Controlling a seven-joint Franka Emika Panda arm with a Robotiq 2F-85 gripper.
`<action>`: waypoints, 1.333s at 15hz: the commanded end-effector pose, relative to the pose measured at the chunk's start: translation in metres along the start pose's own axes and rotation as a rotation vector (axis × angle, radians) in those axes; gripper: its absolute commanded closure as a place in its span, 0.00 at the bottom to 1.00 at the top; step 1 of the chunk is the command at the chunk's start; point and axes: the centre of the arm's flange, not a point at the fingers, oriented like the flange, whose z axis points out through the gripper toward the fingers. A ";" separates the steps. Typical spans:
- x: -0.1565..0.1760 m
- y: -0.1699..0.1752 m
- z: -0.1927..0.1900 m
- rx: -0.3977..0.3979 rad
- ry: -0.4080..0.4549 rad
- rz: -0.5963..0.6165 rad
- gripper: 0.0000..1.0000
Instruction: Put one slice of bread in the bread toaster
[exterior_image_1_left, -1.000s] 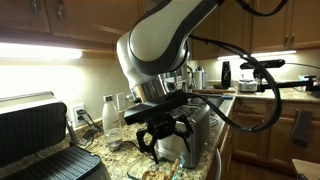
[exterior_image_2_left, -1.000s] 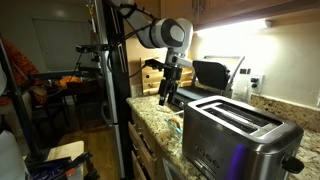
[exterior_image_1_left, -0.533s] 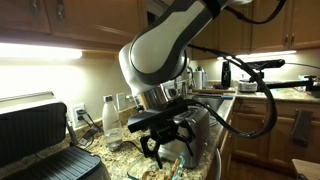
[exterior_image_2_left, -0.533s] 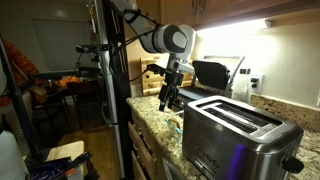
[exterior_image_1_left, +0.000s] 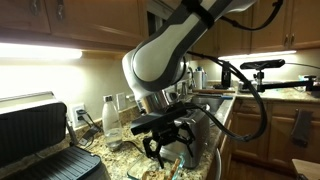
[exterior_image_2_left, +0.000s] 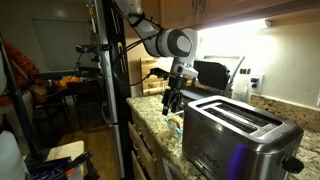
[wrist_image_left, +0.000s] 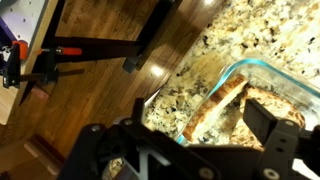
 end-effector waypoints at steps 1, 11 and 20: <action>0.009 -0.008 0.004 0.005 0.022 0.023 0.00; 0.026 -0.025 0.018 0.002 0.011 0.036 0.00; 0.026 -0.030 0.023 0.002 0.011 0.034 0.46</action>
